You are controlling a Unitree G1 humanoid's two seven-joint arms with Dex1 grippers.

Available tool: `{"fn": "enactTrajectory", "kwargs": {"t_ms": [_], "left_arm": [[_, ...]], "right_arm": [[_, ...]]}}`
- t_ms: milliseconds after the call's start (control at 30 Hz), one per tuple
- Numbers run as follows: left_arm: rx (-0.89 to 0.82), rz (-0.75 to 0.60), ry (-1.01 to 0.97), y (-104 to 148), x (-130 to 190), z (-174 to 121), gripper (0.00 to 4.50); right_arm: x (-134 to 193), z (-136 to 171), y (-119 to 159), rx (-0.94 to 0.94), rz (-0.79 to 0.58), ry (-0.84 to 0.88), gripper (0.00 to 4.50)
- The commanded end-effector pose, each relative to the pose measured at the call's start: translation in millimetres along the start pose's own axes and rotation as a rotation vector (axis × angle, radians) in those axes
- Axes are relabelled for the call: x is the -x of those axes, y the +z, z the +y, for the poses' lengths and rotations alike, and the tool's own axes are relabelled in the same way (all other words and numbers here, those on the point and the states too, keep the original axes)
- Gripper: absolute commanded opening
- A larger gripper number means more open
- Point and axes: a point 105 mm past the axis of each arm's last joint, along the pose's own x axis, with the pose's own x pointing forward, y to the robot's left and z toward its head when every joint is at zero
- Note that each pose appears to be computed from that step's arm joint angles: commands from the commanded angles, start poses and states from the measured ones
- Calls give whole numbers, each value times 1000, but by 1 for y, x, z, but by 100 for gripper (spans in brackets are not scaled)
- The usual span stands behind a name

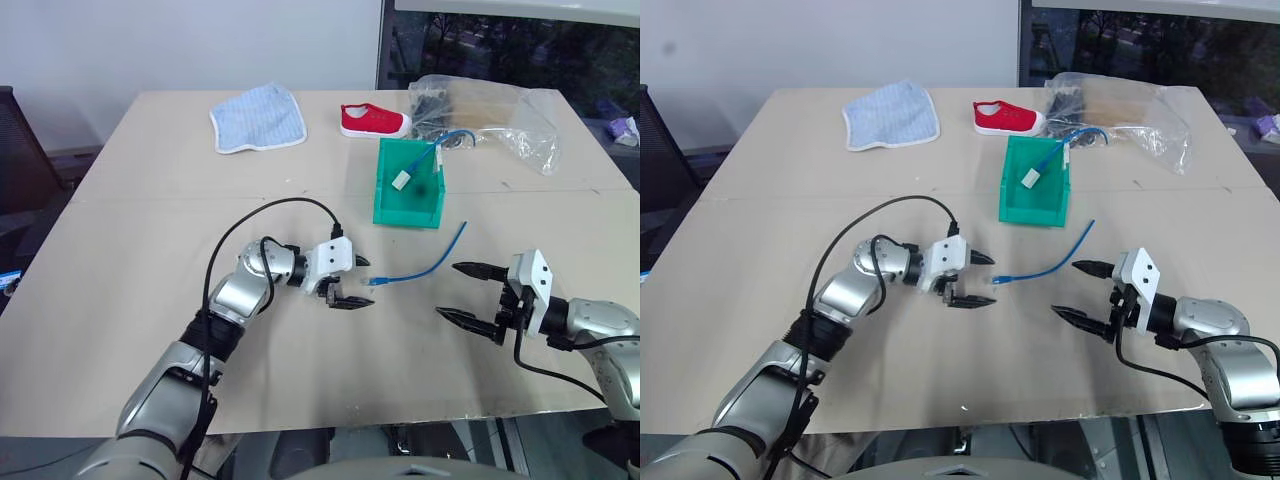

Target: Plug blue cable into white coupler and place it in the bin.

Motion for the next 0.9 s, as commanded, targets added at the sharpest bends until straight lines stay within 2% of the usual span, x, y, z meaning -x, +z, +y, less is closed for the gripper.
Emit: {"fn": "enactTrajectory", "kwargs": {"t_ms": [33, 167, 267, 367, 467, 633, 767, 900], "left_arm": [[-13, 6, -16, -1, -1, -1, 205], [-4, -14, -15, 1, -1, -3, 7], [78, -117, 10, 18, 1, 1, 7], [306, -365, 25, 62, 11, 11, 7], [449, -517, -53, 93, 23, 9, 7], [589, -505, -247, 101, 34, -15, 7], [628, -497, -264, 101, 35, -17, 7], [630, -495, -243, 100, 32, -14, 7]], "right_arm": [[1, 2, 10, 52, -28, -8, 450], [2, 7, 12, 0, -55, -2, 450], [2, 23, 22, -215, -158, 42, 450], [-3, 41, 24, -402, -198, 90, 450], [-11, 46, 30, -527, -265, 98, 450], [-25, 33, 53, -606, -413, 88, 450], [-35, 29, 67, -616, -462, 108, 450], [-43, 30, 71, -613, -456, 141, 450]]}}
